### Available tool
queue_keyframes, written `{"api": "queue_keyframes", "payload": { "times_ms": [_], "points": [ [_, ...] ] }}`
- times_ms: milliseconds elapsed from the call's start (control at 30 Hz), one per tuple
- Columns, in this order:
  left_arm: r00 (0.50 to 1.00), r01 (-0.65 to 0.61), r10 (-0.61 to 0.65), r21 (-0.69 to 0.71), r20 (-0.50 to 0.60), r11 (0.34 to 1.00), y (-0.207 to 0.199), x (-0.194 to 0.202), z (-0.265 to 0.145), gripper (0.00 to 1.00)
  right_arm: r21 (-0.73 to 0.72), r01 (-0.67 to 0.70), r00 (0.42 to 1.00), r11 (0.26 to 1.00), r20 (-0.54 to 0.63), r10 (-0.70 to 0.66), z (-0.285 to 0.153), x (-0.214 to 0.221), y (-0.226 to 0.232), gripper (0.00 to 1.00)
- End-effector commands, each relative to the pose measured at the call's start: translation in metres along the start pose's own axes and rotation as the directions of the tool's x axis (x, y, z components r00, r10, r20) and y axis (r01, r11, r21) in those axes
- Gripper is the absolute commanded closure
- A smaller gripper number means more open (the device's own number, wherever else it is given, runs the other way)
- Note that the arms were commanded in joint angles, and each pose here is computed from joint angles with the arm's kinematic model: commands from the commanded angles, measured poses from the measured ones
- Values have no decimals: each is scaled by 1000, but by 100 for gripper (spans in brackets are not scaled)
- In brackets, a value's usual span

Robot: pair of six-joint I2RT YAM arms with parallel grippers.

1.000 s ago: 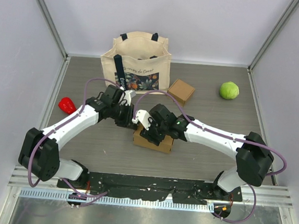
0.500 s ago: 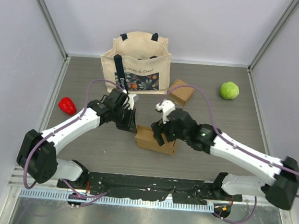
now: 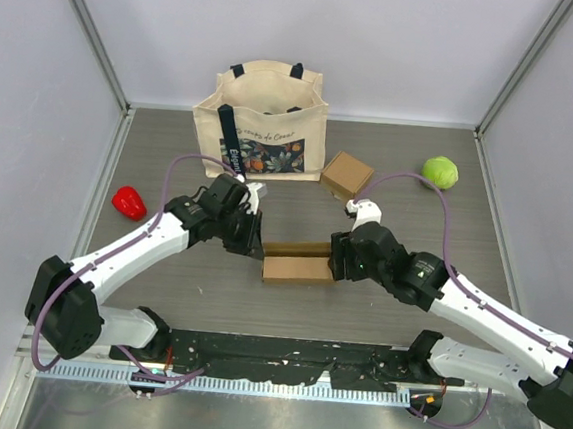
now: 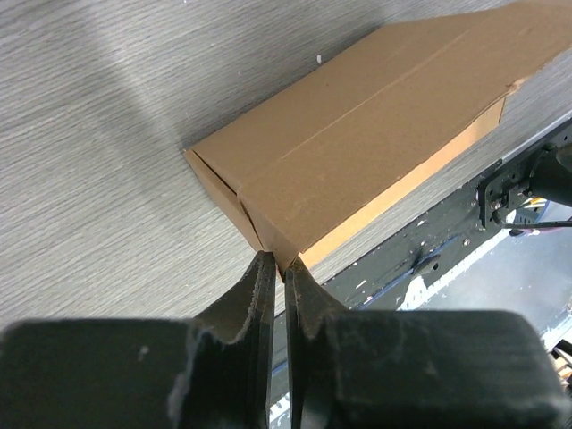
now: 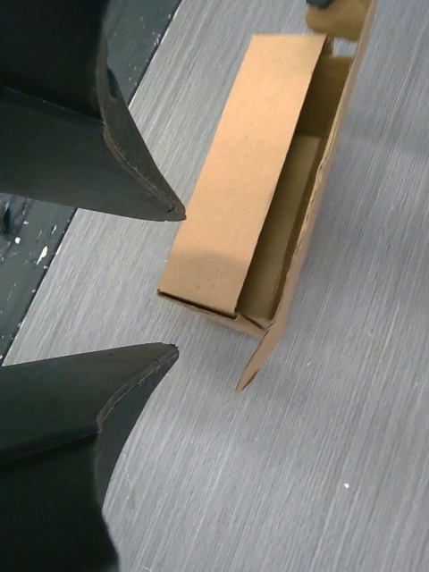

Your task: Fold the paper box

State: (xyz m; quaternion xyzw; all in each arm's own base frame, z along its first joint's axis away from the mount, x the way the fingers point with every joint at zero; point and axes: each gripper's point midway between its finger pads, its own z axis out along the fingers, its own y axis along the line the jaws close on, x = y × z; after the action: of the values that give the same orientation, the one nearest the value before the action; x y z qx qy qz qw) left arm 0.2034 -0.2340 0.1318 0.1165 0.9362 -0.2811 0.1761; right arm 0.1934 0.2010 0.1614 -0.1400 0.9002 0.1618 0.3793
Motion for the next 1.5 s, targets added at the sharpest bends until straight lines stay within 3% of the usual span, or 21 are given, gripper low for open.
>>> {"api": "queue_keyframes", "payload": {
  "times_ms": [0, 67, 200, 300, 500, 767, 1200, 1467],
  "points": [
    [1000, -11, 11, 3, 20, 1000, -5, -3, -4, 87, 106, -24, 998, 994, 58, 18, -1, -11, -18, 34],
    [1000, -3, 3, 7, 17, 1000, -5, -2, -3, 86, 153, -35, 998, 988, 50, 28, -2, -13, -27, 32],
    [1000, -4, 4, 7, 18, 1000, -7, -5, -2, 86, 27, -45, 997, 999, -56, 46, 11, 11, -7, 34],
    [1000, -1, 1, 16, 5, 1000, -8, -4, 1, 86, 49, -61, 992, 997, -108, 66, 23, 28, -10, 34],
    [1000, 15, -15, 40, 2, 999, -12, -1, 3, 86, 59, -101, 992, 993, -64, 105, 37, 25, -9, 36],
    [1000, 22, -21, 40, -16, 999, -14, 3, 8, 90, 81, -152, 985, 985, -75, 158, 60, 28, -4, 50],
    [999, -43, 43, -44, -17, 998, -4, 0, -6, 100, 101, -134, 988, 986, -60, 140, 61, 24, -8, 51],
    [996, -75, 73, -59, -45, 995, -1, 3, -10, 100, 105, -122, 989, 987, -74, 130, 65, 27, -8, 51]
  ]
}}
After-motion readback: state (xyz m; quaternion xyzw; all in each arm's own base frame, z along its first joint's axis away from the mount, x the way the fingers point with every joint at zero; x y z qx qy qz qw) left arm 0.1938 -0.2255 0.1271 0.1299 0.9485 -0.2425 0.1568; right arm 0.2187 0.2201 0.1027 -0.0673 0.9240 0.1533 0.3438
